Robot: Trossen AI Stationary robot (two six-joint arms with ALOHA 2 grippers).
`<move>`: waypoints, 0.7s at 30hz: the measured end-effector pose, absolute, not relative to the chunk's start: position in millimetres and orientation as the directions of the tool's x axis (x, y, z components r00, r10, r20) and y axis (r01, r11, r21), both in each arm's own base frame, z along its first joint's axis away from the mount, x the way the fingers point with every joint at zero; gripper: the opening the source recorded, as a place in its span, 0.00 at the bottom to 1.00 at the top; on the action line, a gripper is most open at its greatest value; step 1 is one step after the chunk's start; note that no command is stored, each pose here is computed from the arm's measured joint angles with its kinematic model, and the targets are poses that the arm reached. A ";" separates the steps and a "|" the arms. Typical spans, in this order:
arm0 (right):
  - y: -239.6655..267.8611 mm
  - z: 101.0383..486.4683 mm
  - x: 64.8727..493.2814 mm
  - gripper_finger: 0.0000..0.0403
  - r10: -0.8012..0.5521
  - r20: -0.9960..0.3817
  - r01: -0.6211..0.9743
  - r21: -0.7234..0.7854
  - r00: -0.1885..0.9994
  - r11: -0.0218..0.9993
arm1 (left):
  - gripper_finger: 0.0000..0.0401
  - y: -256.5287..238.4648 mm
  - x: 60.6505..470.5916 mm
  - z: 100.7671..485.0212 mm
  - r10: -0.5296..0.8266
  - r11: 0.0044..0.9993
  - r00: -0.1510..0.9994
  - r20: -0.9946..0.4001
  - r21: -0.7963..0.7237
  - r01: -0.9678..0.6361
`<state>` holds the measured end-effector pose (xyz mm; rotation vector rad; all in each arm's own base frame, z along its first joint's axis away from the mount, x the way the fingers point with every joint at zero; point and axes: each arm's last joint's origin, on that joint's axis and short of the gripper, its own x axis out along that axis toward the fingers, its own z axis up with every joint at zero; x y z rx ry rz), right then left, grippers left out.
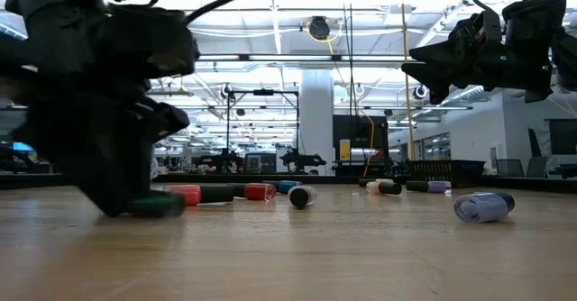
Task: Pick & Place Nail Polish
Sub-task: Put the silver green nail polish into the black bin
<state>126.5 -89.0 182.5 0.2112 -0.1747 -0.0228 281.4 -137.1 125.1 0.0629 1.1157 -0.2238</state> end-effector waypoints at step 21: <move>-89.1 181.9 126.6 0.41 -0.042 0.165 0.005 0.215 0.985 0.977 | 0.10 -104.0 260.4 194.6 0.056 0.998 0.575 -0.816 0.063 -0.008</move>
